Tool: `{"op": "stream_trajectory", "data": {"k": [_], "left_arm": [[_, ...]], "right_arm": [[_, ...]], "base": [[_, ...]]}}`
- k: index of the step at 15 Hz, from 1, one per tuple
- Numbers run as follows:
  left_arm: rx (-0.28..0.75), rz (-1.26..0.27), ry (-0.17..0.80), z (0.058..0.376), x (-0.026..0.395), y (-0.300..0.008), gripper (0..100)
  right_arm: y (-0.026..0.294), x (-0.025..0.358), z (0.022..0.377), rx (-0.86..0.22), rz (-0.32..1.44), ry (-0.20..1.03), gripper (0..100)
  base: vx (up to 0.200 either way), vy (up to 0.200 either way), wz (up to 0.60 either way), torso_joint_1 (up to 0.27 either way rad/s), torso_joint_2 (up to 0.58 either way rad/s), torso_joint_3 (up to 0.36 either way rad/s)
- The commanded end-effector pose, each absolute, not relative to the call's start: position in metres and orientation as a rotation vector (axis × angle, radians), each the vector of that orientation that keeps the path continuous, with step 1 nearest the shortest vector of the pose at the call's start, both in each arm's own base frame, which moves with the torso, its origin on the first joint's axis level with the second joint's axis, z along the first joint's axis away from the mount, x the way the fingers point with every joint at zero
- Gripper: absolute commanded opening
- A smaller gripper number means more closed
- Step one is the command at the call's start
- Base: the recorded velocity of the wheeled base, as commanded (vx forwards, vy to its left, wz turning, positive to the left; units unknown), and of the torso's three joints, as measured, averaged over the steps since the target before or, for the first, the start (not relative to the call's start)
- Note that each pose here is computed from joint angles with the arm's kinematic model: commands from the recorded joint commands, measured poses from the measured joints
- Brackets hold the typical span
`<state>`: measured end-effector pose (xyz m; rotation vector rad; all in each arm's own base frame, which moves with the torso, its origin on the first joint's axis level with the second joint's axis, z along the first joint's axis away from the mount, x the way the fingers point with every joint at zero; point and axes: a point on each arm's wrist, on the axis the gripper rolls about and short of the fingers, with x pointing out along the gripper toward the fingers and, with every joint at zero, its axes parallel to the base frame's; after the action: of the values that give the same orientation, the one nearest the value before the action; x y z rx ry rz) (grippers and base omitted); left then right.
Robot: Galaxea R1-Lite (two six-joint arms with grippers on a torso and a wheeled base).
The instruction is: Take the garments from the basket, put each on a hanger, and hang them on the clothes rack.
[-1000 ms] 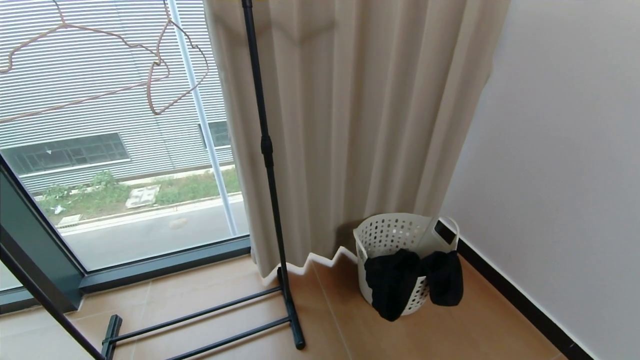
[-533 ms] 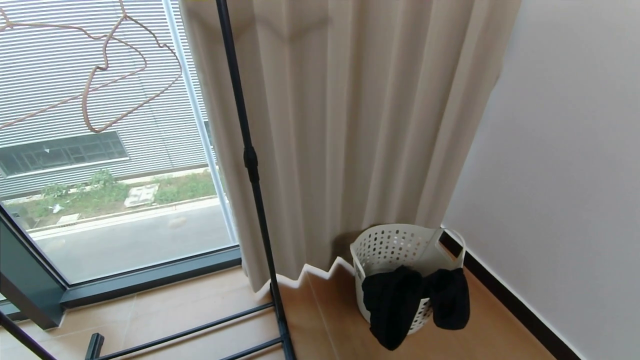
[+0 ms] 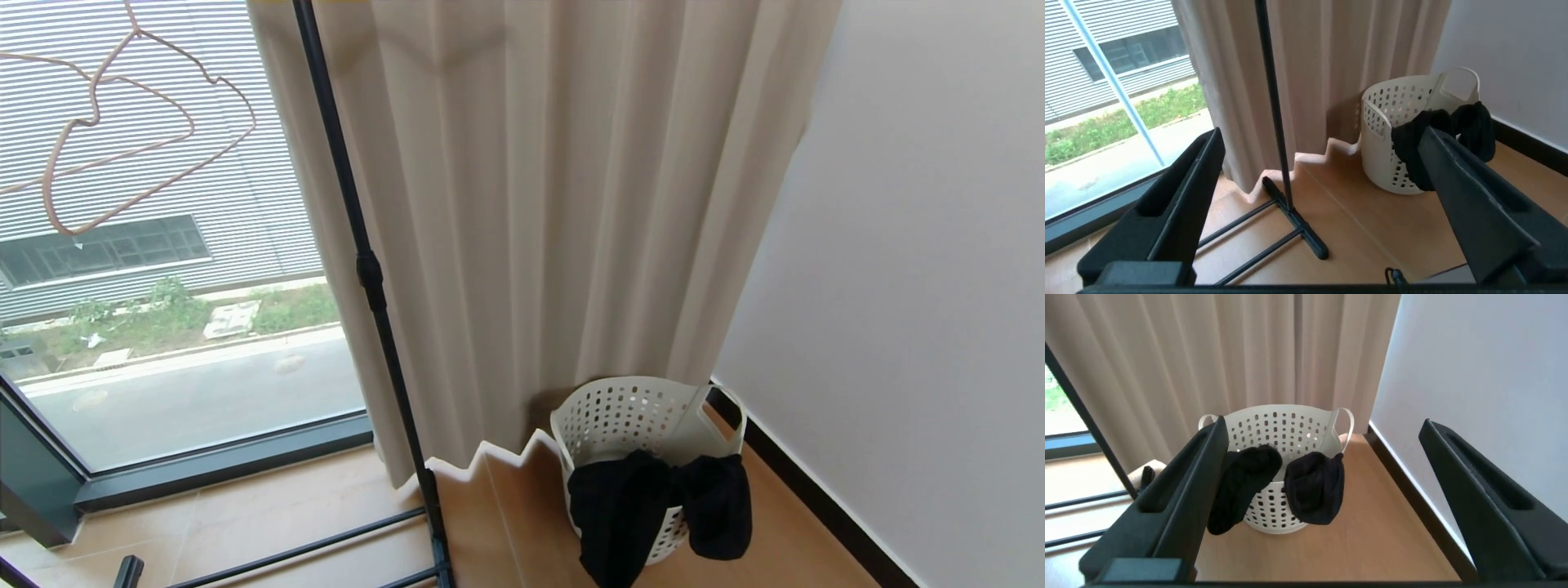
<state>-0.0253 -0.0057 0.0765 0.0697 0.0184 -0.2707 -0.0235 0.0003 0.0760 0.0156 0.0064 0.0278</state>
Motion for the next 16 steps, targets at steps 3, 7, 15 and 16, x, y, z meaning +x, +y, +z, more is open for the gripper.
{"op": "stream_trajectory", "data": {"k": [3,7,15,16], "left_arm": [[0.069,-0.269,0.021,0.0763,-0.0252,-0.0058,100],[0.047,-0.266,0.022,0.0767,-0.0253,-0.0057,100],[0.035,-0.266,0.021,0.0776,-0.0255,-0.0057,100],[0.030,-0.264,0.021,0.0776,-0.0255,-0.0057,100]], "right_arm": [[0.0003,-0.0234,0.0760,0.014,0.029,0.008,100],[0.0003,-0.0233,0.0759,0.014,0.029,0.006,100],[0.0003,-0.0232,0.0760,0.015,0.028,0.003,100],[0.0003,-0.0232,0.0760,0.015,0.028,0.003,100]], "base": [[0.000,0.000,0.00,0.000,0.00,0.000],[0.000,0.000,0.00,0.000,0.00,0.000],[0.000,0.000,0.00,0.001,0.00,-0.171],[0.000,0.000,0.00,0.007,0.00,-0.193]]}}
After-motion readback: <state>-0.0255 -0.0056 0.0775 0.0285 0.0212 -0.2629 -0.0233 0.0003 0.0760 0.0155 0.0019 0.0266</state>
